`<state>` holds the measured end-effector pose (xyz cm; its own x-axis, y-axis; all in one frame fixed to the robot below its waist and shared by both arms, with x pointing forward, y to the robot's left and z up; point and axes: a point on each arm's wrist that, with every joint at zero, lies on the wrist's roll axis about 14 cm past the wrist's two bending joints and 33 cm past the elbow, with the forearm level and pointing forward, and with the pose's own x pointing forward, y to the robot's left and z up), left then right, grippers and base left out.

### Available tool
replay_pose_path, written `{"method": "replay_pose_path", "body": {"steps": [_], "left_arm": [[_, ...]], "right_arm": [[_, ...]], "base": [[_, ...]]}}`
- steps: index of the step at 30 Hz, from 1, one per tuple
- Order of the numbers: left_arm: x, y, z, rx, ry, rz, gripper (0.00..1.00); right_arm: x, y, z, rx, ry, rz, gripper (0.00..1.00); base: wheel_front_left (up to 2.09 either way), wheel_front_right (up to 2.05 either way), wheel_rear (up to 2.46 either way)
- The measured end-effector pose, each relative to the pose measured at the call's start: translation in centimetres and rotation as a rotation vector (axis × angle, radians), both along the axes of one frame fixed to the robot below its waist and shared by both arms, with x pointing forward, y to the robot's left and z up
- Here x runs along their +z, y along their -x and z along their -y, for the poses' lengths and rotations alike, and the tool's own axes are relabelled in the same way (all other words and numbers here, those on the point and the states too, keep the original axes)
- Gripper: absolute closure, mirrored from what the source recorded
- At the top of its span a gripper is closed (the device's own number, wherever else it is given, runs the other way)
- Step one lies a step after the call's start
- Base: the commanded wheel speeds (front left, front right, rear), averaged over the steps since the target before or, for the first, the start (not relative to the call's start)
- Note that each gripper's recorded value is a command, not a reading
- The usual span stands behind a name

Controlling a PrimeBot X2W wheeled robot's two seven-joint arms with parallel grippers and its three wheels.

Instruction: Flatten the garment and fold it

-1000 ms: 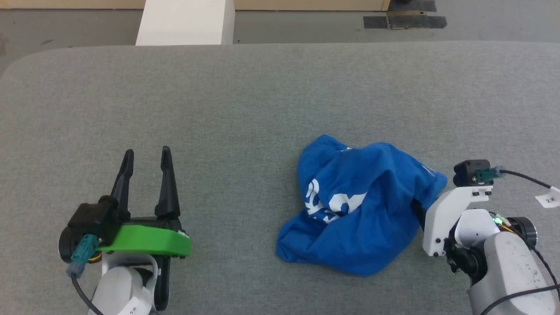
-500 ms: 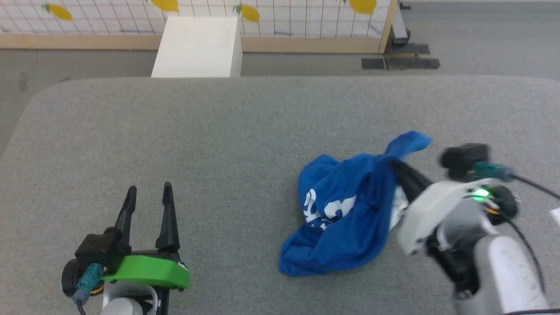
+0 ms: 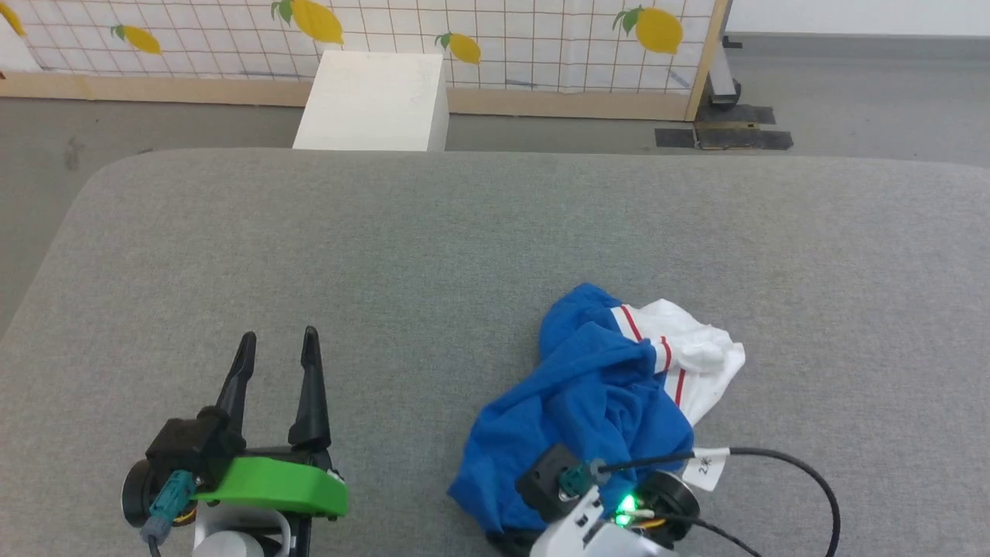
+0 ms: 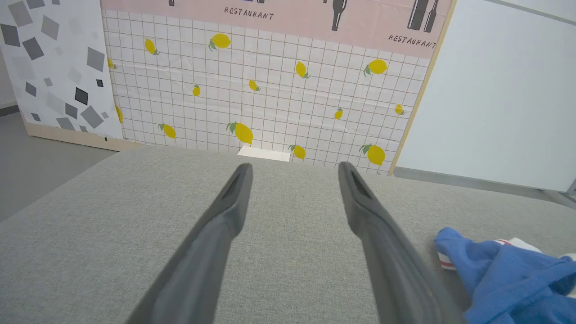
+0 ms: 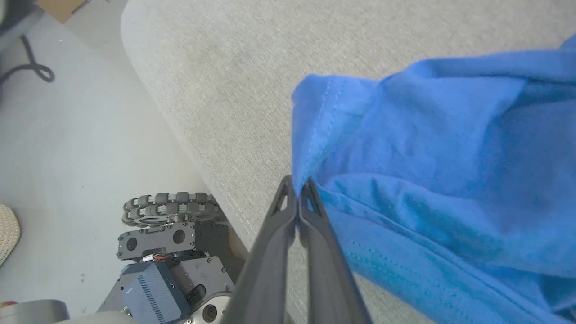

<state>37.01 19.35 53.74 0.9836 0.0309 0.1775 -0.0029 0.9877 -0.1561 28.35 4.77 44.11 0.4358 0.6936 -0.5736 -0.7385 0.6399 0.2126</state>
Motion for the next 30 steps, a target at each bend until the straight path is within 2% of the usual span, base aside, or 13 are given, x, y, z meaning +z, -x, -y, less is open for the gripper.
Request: {"method": "replay_pose_path", "body": {"steps": [1,2,3,6,9,12,15,18,21,26,30], "left_arm": [[-0.1,0.0,0.0,0.001,0.001,-0.002,0.0],[-0.1,0.0,0.0,0.001,0.001,-0.004,0.0],[-0.2,0.0,0.0,0.001,0.001,-0.006,0.0],[-0.4,-0.1,0.3,-0.006,0.003,-0.012,0.0],[-0.5,-0.4,1.0,-0.026,0.004,-0.013,0.0],[-0.3,-0.8,2.3,-0.066,-0.003,-0.006,0.0],[0.1,-1.4,4.5,-0.14,-0.011,0.007,0.0],[0.7,-2.5,7.9,-0.244,-0.028,0.022,0.0],[1.4,-3.8,11.8,-0.357,-0.047,0.033,0.0],[1.4,-5.0,19.3,-0.587,-0.106,-0.011,0.0],[-1.0,-4.7,24.9,-0.77,-0.203,-0.146,0.0]], "right_arm": [[-0.5,0.1,0.2,-0.003,0.003,-0.019,0.9],[-0.6,0.1,0.2,-0.006,-0.001,-0.024,0.19],[-0.3,-0.2,0.3,-0.018,-0.017,-0.017,0.0],[2.3,-2.2,0.8,-0.091,-0.126,0.061,0.0],[7.1,-5.7,3.1,-0.228,-0.274,0.236,0.0],[11.7,-9.1,8.6,-0.424,-0.34,0.46,0.0],[14.0,-10.8,15.2,-0.62,-0.319,0.635,0.0],[13.3,-10.7,20.9,-0.785,-0.241,0.701,0.0],[10.6,-9.7,24.8,-0.9,-0.159,0.665,0.0],[8.0,-8.4,27.5,-0.99,-0.125,0.622,0.0],[6.4,-7.3,28.9,-1.043,-0.116,0.583,0.0]], "base": [[0.0,0.0,0.0],[0.0,0.0,0.0],[0.0,0.0,0.0],[0.0,0.0,0.0],[0.0,0.0,0.0],[0.0,0.0,0.0],[0.0,0.0,0.0],[0.0,0.0,0.0],[0.0,0.0,0.0],[0.0,0.0,0.0],[0.0,0.0,0.0]]}}
